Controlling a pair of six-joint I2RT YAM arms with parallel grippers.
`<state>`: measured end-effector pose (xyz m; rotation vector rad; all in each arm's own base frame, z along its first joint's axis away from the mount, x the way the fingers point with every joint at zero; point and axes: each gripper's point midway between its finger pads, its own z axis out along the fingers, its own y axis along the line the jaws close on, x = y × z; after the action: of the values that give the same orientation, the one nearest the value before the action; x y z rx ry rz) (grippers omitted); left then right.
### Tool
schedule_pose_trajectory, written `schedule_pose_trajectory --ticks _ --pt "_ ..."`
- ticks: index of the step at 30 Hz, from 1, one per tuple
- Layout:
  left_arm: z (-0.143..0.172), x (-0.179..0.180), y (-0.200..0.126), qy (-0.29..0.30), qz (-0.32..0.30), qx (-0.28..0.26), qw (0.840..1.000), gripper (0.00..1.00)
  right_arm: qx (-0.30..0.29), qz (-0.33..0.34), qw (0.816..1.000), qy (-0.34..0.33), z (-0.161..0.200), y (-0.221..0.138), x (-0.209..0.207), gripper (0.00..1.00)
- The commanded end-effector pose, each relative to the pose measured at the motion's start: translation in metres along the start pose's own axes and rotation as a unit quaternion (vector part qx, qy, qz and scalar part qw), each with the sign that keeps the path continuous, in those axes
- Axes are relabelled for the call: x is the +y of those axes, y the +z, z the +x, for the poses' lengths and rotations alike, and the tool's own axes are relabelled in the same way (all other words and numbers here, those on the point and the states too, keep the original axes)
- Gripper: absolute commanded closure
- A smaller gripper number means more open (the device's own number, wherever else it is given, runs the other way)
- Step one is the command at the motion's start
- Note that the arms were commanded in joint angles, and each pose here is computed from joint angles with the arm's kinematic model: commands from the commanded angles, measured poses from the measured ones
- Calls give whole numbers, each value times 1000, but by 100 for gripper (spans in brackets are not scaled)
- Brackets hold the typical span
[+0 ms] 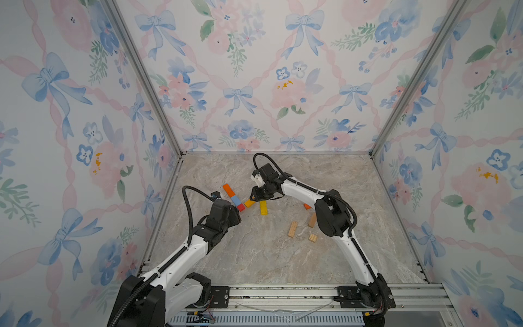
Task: Assemble the letter v with building blocks
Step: Assemble the building block at the center of the board.
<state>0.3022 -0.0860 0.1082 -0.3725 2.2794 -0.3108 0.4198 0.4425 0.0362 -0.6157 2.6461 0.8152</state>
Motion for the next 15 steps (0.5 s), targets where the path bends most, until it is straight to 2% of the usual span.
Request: schedule_pose_trajectory --ticks 1,15 --pt "6 5 2 -5 -7 10 1000 34 2 -3 1000 3 3 -10 11 68" --pt "7 6 2 -4 -9 12 1000 34 0 -7 1000 7 2 -9 13 73"
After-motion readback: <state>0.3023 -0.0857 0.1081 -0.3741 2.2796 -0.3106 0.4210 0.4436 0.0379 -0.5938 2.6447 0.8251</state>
